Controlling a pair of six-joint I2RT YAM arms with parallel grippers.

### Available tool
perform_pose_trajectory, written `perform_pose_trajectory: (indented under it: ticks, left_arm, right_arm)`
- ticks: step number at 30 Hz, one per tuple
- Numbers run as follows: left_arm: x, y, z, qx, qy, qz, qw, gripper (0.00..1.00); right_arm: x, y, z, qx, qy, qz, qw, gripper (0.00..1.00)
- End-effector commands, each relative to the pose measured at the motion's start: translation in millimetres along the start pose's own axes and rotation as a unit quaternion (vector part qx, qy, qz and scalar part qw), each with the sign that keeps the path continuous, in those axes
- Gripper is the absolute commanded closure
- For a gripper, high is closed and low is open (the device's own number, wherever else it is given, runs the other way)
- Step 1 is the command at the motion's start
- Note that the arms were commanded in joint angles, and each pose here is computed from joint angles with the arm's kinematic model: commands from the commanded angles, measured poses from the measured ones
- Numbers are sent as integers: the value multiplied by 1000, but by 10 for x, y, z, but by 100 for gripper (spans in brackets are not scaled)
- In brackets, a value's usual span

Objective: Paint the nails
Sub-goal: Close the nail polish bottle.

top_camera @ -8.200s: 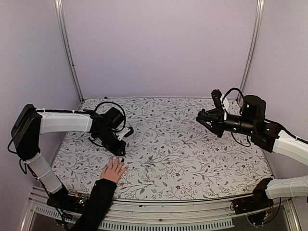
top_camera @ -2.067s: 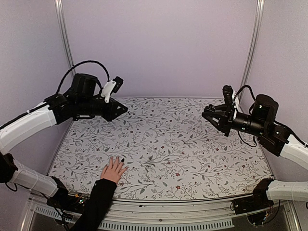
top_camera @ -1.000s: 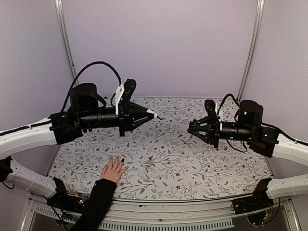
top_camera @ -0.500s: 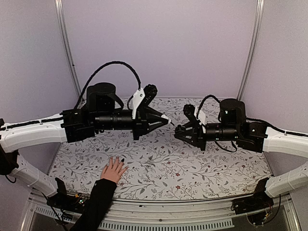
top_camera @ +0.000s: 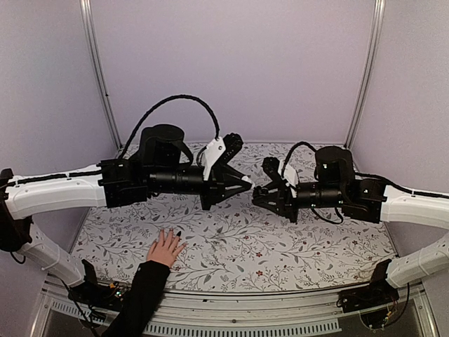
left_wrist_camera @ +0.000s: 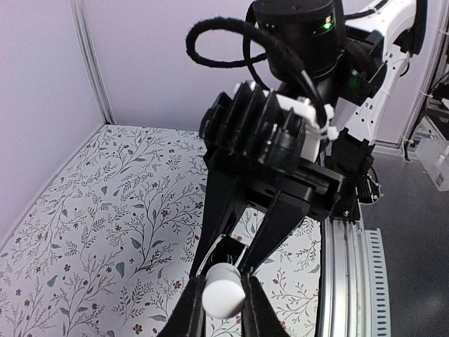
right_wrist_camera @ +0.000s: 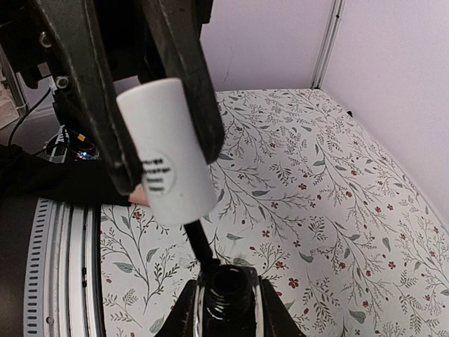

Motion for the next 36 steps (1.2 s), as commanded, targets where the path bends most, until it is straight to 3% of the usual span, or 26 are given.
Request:
perform_pose_trajectory:
  ticks: [1,36]
  left_arm:
    - [32,-15,-51,4,9,-7,1000,100]
    - [255,42,109,28,-1,-18,999,100]
  right_arm:
    - [138,-19,-2,-7,-13,15,1000,100]
    - [20,-29,-71,-20,9,18,1000,100]
Point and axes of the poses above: each gripper's point midway between its finger pads, its own z axis back along the fingers, its own y axis along the line the jaws close on, x = y × z, the point moved 3 cm from there along z, back along the fingers, and after that the axes turned 3 degrees about z, right-handed, at the moved point
